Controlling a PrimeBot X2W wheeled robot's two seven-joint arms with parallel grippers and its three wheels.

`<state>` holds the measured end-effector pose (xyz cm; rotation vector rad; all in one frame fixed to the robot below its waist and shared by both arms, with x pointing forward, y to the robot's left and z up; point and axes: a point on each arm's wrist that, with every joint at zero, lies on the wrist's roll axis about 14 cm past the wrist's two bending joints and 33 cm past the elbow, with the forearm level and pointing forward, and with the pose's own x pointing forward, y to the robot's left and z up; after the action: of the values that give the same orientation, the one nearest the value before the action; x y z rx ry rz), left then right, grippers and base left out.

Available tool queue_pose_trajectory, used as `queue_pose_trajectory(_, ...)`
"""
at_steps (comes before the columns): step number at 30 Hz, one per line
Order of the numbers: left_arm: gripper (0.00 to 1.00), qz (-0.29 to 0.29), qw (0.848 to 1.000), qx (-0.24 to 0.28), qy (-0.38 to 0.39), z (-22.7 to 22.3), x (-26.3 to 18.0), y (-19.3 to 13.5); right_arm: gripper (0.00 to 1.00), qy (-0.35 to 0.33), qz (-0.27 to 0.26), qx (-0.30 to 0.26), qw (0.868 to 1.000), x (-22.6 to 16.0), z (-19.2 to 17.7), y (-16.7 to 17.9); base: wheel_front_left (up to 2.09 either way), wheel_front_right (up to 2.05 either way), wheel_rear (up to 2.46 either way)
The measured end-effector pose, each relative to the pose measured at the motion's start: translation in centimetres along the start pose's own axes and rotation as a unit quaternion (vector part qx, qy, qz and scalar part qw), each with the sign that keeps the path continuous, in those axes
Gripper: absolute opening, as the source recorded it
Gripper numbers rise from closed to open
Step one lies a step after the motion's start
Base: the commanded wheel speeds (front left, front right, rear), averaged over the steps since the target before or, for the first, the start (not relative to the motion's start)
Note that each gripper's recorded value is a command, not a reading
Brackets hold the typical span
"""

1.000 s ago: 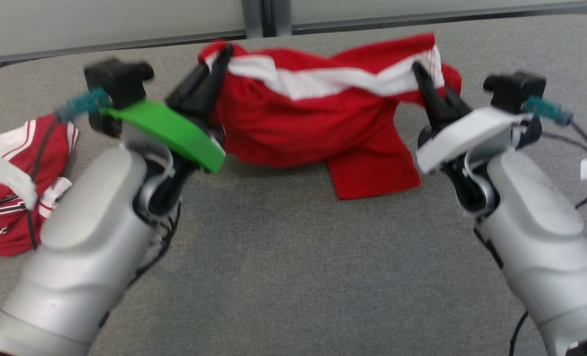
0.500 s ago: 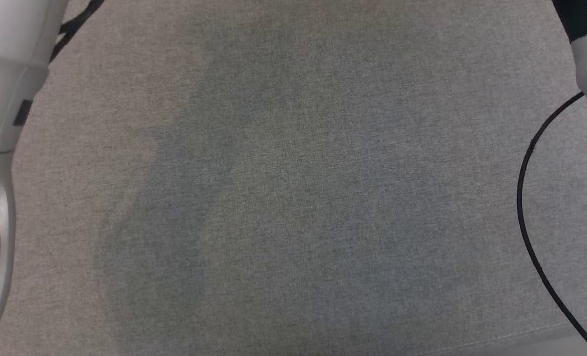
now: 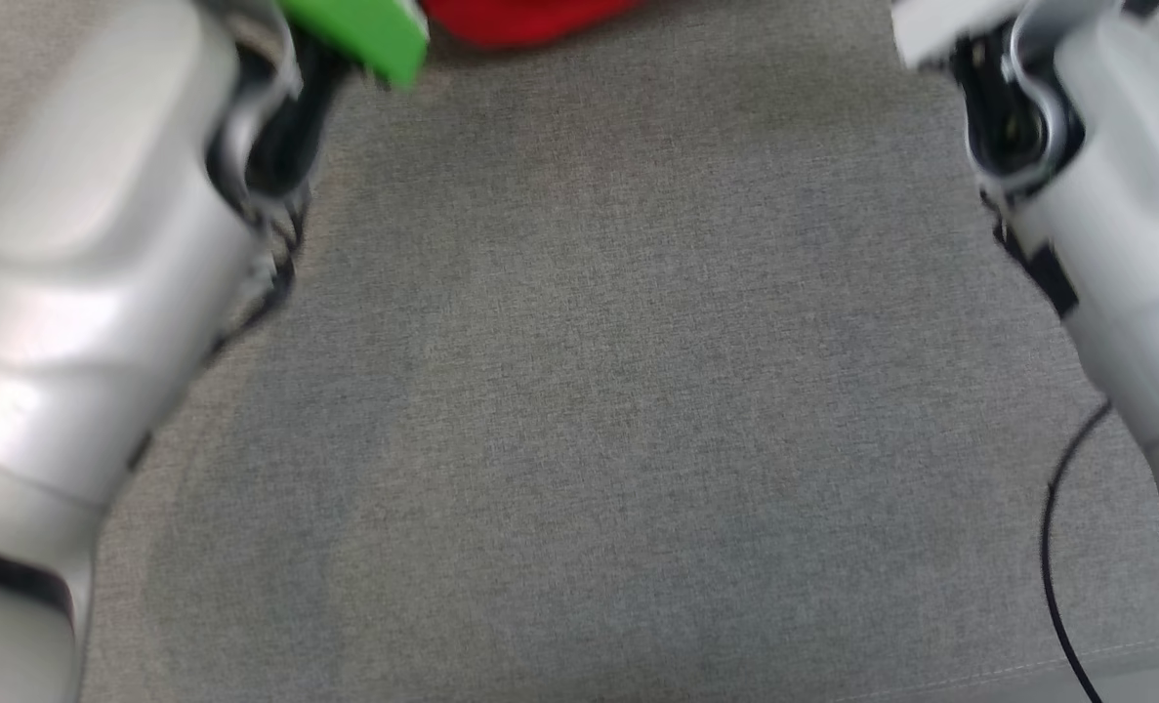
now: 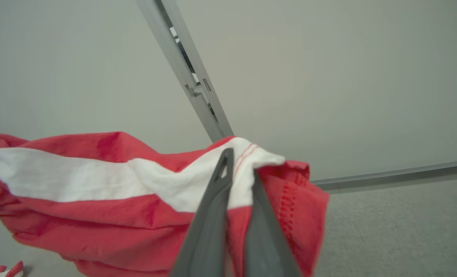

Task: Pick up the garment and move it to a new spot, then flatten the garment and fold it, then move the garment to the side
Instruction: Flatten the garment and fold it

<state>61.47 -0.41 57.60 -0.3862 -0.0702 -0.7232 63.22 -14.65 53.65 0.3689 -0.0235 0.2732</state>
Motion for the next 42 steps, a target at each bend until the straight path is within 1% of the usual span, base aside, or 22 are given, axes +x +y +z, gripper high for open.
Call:
queue_pose_trajectory(2, 0.0, 0.004, 1.0, -0.009, 0.021, -2.4, -2.1, -0.2, 0.0, 0.023, -0.008, 0.006, 1.0, -1.9, -2.1, -0.8, 0.0, 0.0, 0.0)
queue_pose_trajectory(4, 0.0, 0.017, 0.999, -0.036, 0.028, -4.1, -4.5, -0.6, 0.0, 0.052, -0.013, 0.01, 0.998, -4.3, -4.4, -1.4, 0.0, 0.0, 0.0)
queue_pose_trajectory(7, 0.0, 0.041, 0.996, -0.062, 0.046, -6.8, -8.5, -1.2, 0.0, 0.079, -0.026, 0.031, 0.996, -7.7, -6.5, -2.0, 0.0, 0.0, 0.0)
queue_pose_trajectory(12, 0.0, 0.058, 0.992, -0.081, 0.078, -10.1, -14.6, -4.1, 0.0, 0.09, -0.042, 0.052, 0.994, -12.6, -7.6, -2.3, 0.0, 0.0, 0.0)
queue_pose_trajectory(15, 0.0, 0.063, 0.988, -0.095, 0.101, -11.8, -17.7, -6.2, 0.0, 0.105, -0.055, 0.072, 0.99, -15.8, -9.0, -2.1, 0.0, 0.0, 0.0)
queue_pose_trajectory(20, 0.0, 0.078, 0.986, -0.09, 0.117, -12.6, -21.0, -7.8, 0.0, 0.108, -0.055, 0.081, 0.989, -19.3, -9.5, -1.0, 0.0, 0.0, 0.0)
queue_pose_trajectory(25, 0.0, 0.082, 0.986, -0.088, 0.117, -12.4, -22.8, -9.1, 0.0, 0.12, -0.062, 0.099, 0.986, -23.0, -10.8, 0.3, 0.0, 0.0, 0.0)
queue_pose_trajectory(27, 0.0, 0.087, 0.986, -0.088, 0.115, -12.2, -23.3, -9.3, 0.0, 0.124, -0.062, 0.095, 0.986, -24.2, -11.0, 0.6, 0.0, 0.0, 0.0)
queue_pose_trajectory(30, 0.0, 0.09, 0.986, -0.088, 0.112, -11.9, -23.9, -9.6, 0.0, 0.113, -0.08, 0.101, 0.985, -25.4, -10.7, 0.2, 0.0, 0.0, 0.0)
queue_pose_trajectory(33, 0.0, 0.083, 0.987, -0.088, 0.107, -11.6, -23.8, -10.2, 0.0, 0.107, -0.08, 0.086, 0.987, -25.6, -10.1, 0.0, 0.0, 0.0, 0.0)
queue_pose_trajectory(37, 0.0, 0.085, 0.988, -0.09, 0.09, -10.8, -23.2, -10.2, 0.0, 0.086, -0.075, 0.069, 0.991, -24.2, -8.7, -0.3, 0.0, 0.0, 0.0)
queue_pose_trajectory(42, 0.0, 0.079, 0.991, -0.083, 0.071, -9.7, -21.1, -9.6, 0.0, 0.066, -0.052, 0.038, 0.996, -20.6, -6.6, -0.5, 0.0, 0.0, 0.0)
